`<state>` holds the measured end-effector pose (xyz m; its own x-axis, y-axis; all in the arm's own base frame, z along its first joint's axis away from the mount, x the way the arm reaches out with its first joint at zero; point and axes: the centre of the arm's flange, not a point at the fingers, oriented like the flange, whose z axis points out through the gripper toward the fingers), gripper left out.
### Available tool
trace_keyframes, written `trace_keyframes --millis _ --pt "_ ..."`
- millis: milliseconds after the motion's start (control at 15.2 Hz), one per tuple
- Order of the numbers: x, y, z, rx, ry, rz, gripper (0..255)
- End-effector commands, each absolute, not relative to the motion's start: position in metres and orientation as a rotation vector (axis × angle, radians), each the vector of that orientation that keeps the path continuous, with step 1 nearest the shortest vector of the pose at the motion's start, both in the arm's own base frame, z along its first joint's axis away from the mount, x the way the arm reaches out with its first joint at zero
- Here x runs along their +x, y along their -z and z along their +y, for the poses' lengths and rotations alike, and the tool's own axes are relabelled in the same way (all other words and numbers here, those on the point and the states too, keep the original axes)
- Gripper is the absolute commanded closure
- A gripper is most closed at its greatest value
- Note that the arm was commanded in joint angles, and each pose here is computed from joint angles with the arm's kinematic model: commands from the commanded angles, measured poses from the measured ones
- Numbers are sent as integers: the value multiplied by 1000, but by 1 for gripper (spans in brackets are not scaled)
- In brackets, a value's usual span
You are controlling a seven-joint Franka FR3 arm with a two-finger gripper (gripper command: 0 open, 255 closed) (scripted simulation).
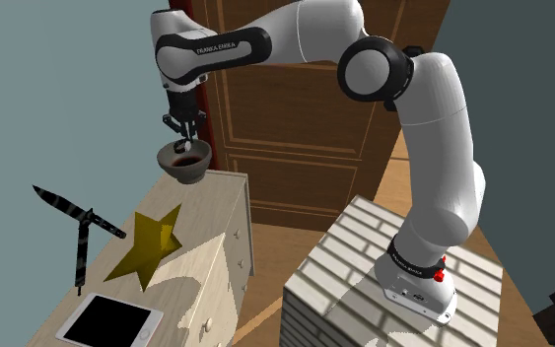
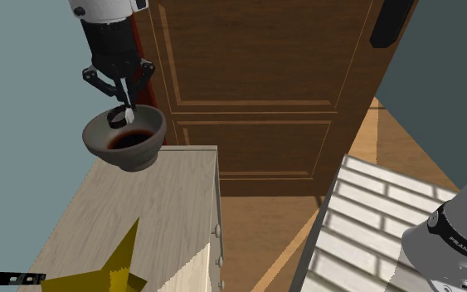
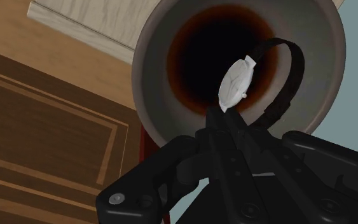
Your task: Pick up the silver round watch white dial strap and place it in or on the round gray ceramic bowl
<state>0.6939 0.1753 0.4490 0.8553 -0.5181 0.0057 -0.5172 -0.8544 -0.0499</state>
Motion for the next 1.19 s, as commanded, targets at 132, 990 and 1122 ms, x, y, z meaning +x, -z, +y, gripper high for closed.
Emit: trace_keyframes --millis 132,990,1122 --pt "693 -443 176 -2981 30 832 255" --pt "693 -469 175 -2981 30 832 0" --pt "692 -493 174 -2981 30 832 0"
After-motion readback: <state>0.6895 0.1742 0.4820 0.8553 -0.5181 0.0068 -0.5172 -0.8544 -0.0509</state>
